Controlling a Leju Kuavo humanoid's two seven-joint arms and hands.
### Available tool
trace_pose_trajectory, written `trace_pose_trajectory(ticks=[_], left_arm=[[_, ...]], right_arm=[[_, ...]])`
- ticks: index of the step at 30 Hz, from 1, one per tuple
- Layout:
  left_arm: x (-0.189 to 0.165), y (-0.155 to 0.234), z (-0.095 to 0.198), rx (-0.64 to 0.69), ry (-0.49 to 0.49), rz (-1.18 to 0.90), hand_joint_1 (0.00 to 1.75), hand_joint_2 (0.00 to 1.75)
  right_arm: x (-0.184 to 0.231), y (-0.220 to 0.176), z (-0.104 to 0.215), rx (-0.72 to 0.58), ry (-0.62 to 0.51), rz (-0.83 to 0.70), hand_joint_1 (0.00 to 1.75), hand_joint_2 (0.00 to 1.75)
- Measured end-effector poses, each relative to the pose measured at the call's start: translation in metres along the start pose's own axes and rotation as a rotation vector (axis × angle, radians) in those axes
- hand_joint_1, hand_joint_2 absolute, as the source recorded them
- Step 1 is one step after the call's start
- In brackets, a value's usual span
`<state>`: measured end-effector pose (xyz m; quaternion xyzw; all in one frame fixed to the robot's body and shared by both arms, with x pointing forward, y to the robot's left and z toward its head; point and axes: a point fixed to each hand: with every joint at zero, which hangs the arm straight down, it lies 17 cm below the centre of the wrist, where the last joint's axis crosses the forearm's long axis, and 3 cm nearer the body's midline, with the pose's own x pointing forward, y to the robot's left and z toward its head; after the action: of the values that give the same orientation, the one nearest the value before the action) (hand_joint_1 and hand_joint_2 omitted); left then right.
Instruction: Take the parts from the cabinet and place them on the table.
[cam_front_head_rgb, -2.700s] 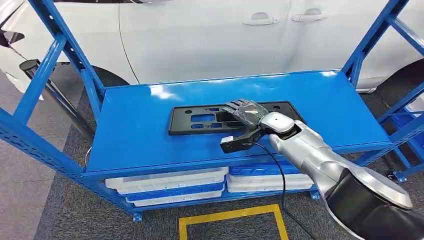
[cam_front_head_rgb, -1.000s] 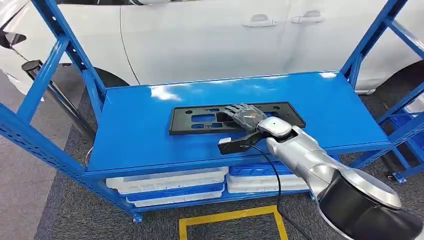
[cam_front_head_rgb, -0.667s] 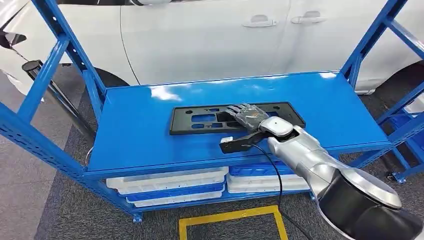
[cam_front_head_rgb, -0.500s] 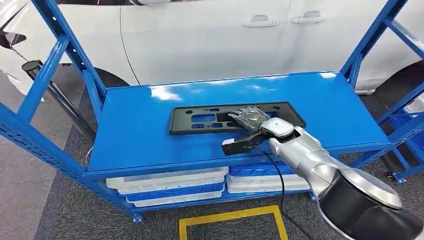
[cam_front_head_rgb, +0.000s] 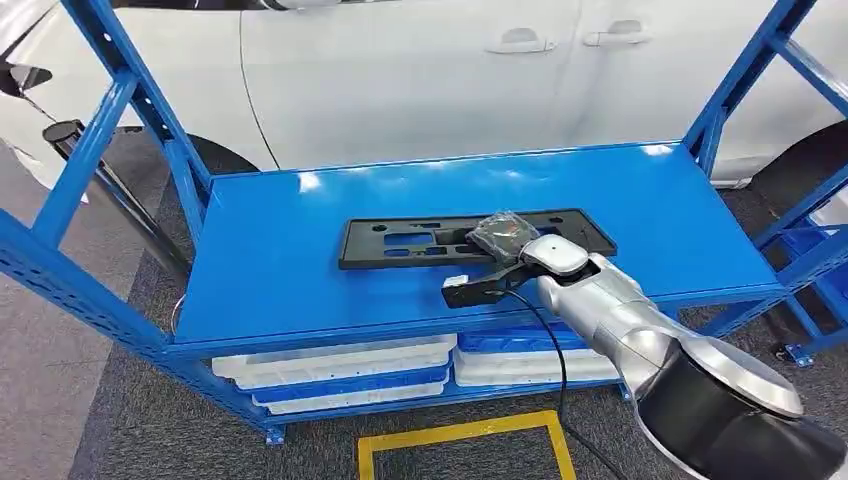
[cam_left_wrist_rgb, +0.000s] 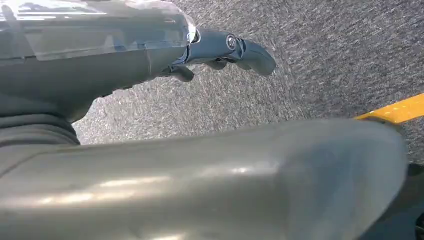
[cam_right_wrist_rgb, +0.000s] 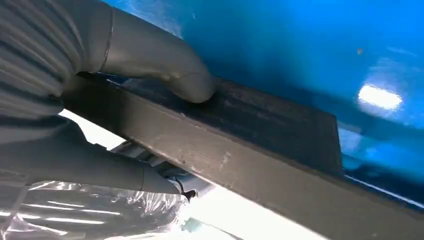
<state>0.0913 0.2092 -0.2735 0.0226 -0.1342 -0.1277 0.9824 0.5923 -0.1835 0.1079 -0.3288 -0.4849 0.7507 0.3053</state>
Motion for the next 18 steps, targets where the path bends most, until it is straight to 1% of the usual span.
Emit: trace_pose_trajectory(ticks=[12,14,18], left_arm=[[0.002,0.000,0.000,-0.002,-0.010,0.003,0.00,0.00],[0.002,0.000,0.000,-0.002,-0.010,0.006,0.00,0.00],[0.002,0.000,0.000,-0.001,-0.008,0.016,0.00,0.00]], right_arm=[[0.001,-0.002,0.000,-0.015,-0.014,-0.013,1.75,1.75],[0.002,-0.006,0.001,-0.031,-0.022,-0.042,1.75,1.75],[0.004,-0.024,0.001,-0.102,-0.053,-0.134,1.75,1.75]])
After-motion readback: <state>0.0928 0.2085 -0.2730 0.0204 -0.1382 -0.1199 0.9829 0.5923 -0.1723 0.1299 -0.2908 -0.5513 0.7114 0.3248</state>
